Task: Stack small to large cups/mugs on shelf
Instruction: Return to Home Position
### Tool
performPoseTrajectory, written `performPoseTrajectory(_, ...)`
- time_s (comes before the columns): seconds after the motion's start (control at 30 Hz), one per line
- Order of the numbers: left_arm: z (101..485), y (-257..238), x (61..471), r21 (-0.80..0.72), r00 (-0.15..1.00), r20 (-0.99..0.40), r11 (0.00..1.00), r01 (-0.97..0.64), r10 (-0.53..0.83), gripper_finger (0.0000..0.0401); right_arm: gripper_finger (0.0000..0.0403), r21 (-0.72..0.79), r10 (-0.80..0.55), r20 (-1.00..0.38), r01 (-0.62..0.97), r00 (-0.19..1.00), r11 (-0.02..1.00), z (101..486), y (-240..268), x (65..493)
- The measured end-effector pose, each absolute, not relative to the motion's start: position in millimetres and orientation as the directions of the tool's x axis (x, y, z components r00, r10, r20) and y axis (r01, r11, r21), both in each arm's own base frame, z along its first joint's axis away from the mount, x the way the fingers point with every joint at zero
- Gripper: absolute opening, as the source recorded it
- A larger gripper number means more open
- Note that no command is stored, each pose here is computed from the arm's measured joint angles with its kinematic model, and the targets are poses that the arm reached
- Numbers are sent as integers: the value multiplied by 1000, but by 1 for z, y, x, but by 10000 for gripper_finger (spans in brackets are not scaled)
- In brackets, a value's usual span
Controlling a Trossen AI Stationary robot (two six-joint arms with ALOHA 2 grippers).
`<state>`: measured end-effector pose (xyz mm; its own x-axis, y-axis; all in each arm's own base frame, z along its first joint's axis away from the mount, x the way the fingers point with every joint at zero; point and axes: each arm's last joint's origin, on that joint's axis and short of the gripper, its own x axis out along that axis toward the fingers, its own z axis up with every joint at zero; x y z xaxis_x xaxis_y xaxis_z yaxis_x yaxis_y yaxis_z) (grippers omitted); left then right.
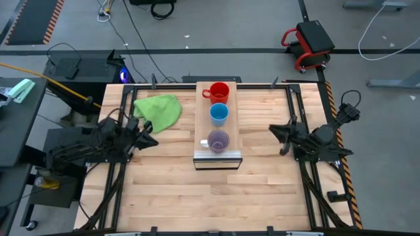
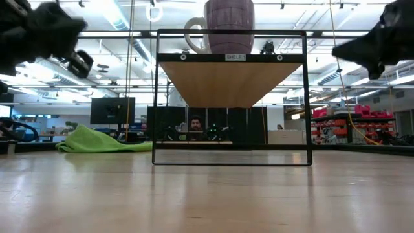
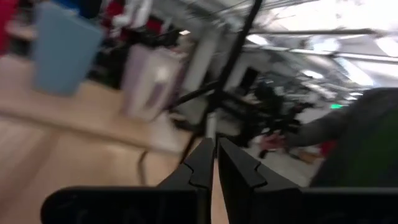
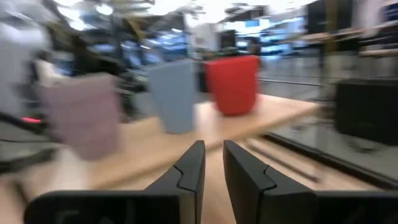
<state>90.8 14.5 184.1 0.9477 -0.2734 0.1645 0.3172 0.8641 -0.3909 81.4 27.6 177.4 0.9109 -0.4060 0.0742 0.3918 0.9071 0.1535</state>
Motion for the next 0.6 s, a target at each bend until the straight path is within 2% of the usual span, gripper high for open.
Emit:
performPoseTrajectory(0.13, 175, 18, 93, -395, 981, 86, 899, 192, -172, 34, 66, 67, -511, 21, 509, 859, 858, 169, 23, 82)
performPoseTrajectory(0.23, 173, 19, 93, -336, 990, 71, 932, 139, -122, 36, 66, 48, -563, 13, 562, 826, 826, 168, 19, 83)
performPoseTrajectory(0.43, 173, 20, 94, -164, 991, 67, 979, 124, -114, 28, 66, 18, -617, 11, 617, 787, 787, 168, 14, 84)
performPoseTrajectory(0.6, 174, 20, 94, -182, 990, 79, 975, 126, -113, 25, 66, 4, -621, 10, 621, 783, 783, 168, 14, 84)
